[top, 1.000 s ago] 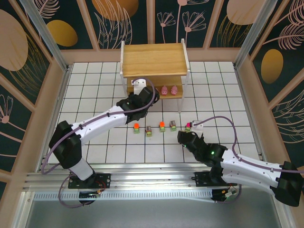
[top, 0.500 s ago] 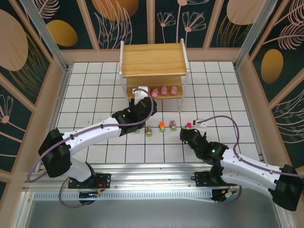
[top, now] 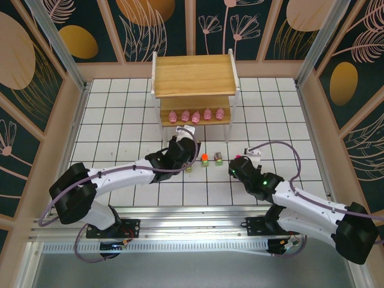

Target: Place and organize the plastic toys onto the shelf

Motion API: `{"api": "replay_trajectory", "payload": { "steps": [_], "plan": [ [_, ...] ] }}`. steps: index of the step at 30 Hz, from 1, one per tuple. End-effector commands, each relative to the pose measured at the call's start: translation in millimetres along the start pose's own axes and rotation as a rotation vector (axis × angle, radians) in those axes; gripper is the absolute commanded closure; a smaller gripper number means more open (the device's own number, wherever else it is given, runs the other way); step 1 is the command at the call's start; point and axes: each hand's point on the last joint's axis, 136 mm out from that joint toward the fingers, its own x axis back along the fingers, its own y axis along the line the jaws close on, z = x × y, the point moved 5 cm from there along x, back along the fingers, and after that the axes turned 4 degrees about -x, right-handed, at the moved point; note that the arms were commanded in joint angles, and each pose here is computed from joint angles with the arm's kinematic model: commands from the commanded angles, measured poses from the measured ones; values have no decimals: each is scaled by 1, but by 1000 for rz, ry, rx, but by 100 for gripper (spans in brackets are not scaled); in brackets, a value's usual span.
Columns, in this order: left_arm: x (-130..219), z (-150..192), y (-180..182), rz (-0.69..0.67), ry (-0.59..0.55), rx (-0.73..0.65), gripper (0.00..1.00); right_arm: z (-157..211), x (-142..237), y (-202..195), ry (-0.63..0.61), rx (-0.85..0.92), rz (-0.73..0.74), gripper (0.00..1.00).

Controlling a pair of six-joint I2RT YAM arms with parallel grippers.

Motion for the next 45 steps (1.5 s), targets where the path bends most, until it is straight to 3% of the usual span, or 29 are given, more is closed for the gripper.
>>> {"api": "replay_trajectory", "payload": {
  "steps": [1,10,19,26,28,45],
  "plan": [
    [-5,1,-13,72,-36,-18,40,-10,0,5,22,-16,-2,31],
    [-11,19,-9,77,-71,-26,40,-17,-14,11,115,1,22,33],
    [-9,30,-1,52,-68,-15,40,-14,-31,14,181,32,69,43],
    [-9,31,-1,55,-63,-7,40,-10,-43,13,214,37,82,43],
    [-10,32,-1,51,-59,-7,35,-8,-46,12,221,37,84,42],
    [-15,31,15,10,-52,29,35,-1,-67,9,259,40,90,45]
  ]
}}
